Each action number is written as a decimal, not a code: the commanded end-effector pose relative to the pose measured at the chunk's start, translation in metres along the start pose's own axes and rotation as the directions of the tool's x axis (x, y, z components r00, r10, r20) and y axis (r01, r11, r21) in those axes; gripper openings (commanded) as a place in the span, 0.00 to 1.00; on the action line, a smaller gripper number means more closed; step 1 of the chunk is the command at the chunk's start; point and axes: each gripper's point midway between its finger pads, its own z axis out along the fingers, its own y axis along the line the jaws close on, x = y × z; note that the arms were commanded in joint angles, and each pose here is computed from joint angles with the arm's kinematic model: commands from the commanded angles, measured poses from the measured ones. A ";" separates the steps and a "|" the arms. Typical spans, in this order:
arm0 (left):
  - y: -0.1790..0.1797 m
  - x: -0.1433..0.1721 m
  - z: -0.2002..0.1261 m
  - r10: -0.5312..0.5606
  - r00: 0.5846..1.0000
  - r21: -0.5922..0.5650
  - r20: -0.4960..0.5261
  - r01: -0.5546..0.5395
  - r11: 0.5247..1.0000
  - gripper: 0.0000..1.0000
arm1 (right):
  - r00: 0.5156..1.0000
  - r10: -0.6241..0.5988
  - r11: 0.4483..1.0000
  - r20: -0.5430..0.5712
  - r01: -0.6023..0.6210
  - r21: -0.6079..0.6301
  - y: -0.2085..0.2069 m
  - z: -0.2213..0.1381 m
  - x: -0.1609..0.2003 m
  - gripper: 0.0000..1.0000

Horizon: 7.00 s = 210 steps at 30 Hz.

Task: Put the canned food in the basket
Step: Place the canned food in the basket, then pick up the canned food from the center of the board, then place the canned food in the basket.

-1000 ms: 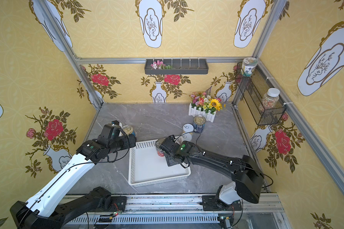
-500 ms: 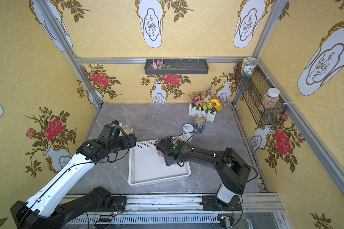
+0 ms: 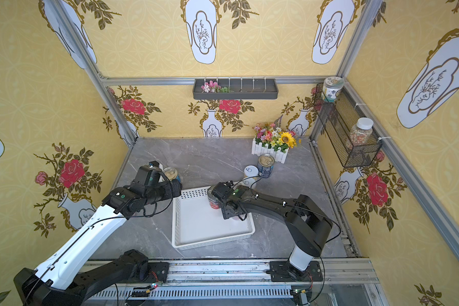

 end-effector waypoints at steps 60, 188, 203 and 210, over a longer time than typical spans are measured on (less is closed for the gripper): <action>0.020 -0.093 0.060 -0.073 0.996 -0.221 -0.045 0.061 0.973 1.00 | 0.731 0.469 0.883 0.497 -0.394 -0.254 -0.167 -0.175 -0.052 0.97; -0.065 0.043 0.091 0.045 0.911 -0.111 -0.409 -0.098 0.989 0.78 | 0.795 0.448 0.891 0.408 -0.359 -0.279 -0.148 -0.148 -0.056 0.97; -0.068 0.047 0.109 0.046 0.909 -0.120 -0.415 -0.105 0.987 0.83 | 0.800 0.446 0.891 0.401 -0.355 -0.282 -0.146 -0.146 -0.057 0.97; -0.072 0.046 0.106 0.044 0.912 -0.104 -0.407 -0.095 0.990 0.92 | 0.802 0.445 0.891 0.399 -0.353 -0.284 -0.145 -0.146 -0.057 0.97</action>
